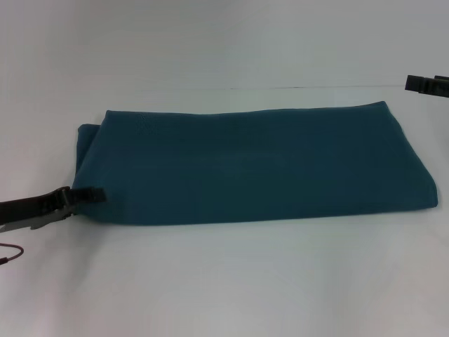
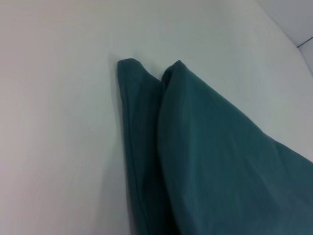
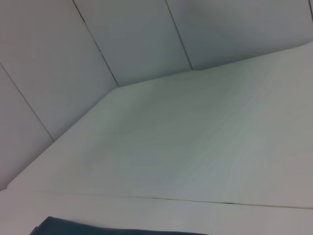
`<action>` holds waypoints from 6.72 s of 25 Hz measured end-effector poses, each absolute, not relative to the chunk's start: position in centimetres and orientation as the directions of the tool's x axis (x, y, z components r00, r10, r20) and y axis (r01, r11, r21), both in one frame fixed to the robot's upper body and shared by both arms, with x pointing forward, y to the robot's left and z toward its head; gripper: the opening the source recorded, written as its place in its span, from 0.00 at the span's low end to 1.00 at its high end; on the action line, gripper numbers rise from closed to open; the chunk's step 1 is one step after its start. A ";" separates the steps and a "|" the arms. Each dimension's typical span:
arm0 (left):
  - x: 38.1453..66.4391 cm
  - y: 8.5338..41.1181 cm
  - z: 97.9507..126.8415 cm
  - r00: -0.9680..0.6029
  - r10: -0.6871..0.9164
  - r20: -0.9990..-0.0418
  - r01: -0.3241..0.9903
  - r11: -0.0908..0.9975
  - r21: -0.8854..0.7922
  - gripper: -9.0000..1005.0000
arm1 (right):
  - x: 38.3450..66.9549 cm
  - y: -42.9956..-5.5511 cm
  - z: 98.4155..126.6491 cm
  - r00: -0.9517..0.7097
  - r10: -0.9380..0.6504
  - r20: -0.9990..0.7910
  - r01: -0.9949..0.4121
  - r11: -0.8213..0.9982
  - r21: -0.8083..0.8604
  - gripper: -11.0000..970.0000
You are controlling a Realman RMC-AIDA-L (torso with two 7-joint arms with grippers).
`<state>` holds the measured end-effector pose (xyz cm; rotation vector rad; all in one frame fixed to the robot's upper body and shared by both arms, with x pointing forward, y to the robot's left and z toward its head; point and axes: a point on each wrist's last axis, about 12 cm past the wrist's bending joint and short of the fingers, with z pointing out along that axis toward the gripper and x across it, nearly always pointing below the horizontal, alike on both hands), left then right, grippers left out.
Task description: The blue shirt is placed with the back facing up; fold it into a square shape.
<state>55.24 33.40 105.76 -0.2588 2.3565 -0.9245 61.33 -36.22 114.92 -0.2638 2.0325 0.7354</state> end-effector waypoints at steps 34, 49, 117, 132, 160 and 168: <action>52.9 37.9 106.0 -0.748 -0.429 -0.507 -0.046 0.795 -0.605 0.03 | 61.4 -33.7 113.4 -0.554 0.135 -0.822 -0.456 0.777 0.435 0.93; 48.6 44.2 108.6 -0.658 -0.497 -0.565 -0.112 0.807 -0.579 0.03 | 62.0 -31.6 113.4 -0.532 0.150 -0.833 -0.484 0.753 0.445 0.93; 53.2 22.9 106.1 -0.335 0.056 -0.941 0.874 0.391 -0.288 0.78 | 62.2 -26.1 109.2 -0.811 0.121 -0.572 -0.346 0.689 0.636 0.93; 53.2 24.2 106.5 -0.250 0.131 -0.959 0.895 0.409 -0.177 0.78 | 62.9 -23.0 107.7 -0.819 0.120 -0.561 -0.304 0.738 0.602 0.92; 53.4 24.4 106.5 -0.258 0.127 -0.958 0.885 0.430 -0.181 0.77 | 62.3 -21.2 107.0 -0.804 0.118 -0.582 -0.340 0.712 0.614 0.46; 53.4 24.4 106.5 -0.263 0.119 -0.957 0.882 0.431 -0.189 0.77 | 62.0 -21.4 107.1 -0.786 0.111 -0.609 -0.378 0.693 0.614 0.14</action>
